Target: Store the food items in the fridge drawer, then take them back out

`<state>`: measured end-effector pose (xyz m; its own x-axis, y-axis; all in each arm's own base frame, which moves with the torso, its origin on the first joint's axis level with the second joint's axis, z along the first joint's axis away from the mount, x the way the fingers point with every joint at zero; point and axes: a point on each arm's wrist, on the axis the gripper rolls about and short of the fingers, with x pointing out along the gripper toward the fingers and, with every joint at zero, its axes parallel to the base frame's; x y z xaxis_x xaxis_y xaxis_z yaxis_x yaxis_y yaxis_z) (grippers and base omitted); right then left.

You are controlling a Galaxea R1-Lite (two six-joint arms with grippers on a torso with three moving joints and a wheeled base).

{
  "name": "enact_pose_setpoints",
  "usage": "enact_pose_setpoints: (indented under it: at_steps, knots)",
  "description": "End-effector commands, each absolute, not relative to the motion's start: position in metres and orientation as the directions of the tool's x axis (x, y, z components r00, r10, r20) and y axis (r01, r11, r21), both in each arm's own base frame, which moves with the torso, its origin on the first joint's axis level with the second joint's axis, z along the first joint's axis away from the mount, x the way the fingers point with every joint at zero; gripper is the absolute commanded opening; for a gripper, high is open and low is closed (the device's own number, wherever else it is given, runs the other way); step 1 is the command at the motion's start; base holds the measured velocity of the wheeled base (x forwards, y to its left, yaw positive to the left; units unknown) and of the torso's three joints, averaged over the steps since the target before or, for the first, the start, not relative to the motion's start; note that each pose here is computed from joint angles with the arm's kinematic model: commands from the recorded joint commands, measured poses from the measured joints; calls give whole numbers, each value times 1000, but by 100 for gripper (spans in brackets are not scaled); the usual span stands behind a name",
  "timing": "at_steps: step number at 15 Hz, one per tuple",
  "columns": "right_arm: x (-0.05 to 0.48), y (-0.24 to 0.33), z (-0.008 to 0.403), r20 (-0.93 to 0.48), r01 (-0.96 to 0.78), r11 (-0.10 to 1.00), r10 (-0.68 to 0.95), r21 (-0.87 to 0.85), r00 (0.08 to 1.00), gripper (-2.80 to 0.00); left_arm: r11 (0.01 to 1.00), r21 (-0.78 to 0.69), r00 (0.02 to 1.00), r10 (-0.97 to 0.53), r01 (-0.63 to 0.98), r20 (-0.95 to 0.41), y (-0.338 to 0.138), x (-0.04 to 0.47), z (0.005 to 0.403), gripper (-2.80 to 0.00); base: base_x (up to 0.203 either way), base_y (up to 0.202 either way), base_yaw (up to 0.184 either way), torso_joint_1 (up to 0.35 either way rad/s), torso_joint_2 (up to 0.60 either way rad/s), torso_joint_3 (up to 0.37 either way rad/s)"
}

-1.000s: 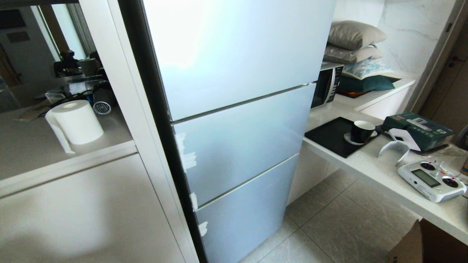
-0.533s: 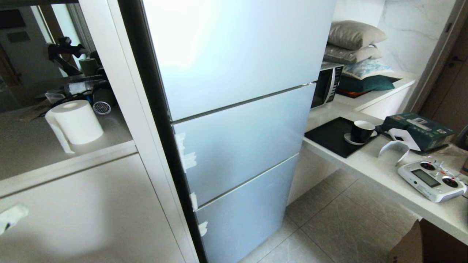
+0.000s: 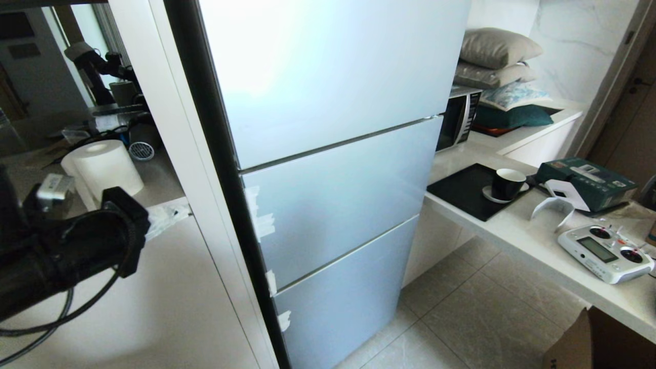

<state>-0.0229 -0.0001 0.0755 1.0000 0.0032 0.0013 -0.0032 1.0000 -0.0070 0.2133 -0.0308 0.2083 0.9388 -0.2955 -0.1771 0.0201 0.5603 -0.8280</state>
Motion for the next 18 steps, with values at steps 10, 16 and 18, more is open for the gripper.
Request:
enact_pose_setpoints:
  at_steps: [10,16,18]
  knots:
    - [-23,0,75,2,-3,1000,3,-6,1000,-280,602,-799,988,-132,15,-81,-85,284,171,-280,0,0,0,0,0,0]
    - [-23,0,75,2,-3,1000,3,-7,1000,-280,620,-784,994,-103,31,-42,-99,309,159,-280,0,0,0,0,0,0]
    - [-23,0,75,2,-3,1000,3,-6,1000,-280,619,-785,996,-89,32,-30,-99,310,162,-280,0,0,0,0,0,0]
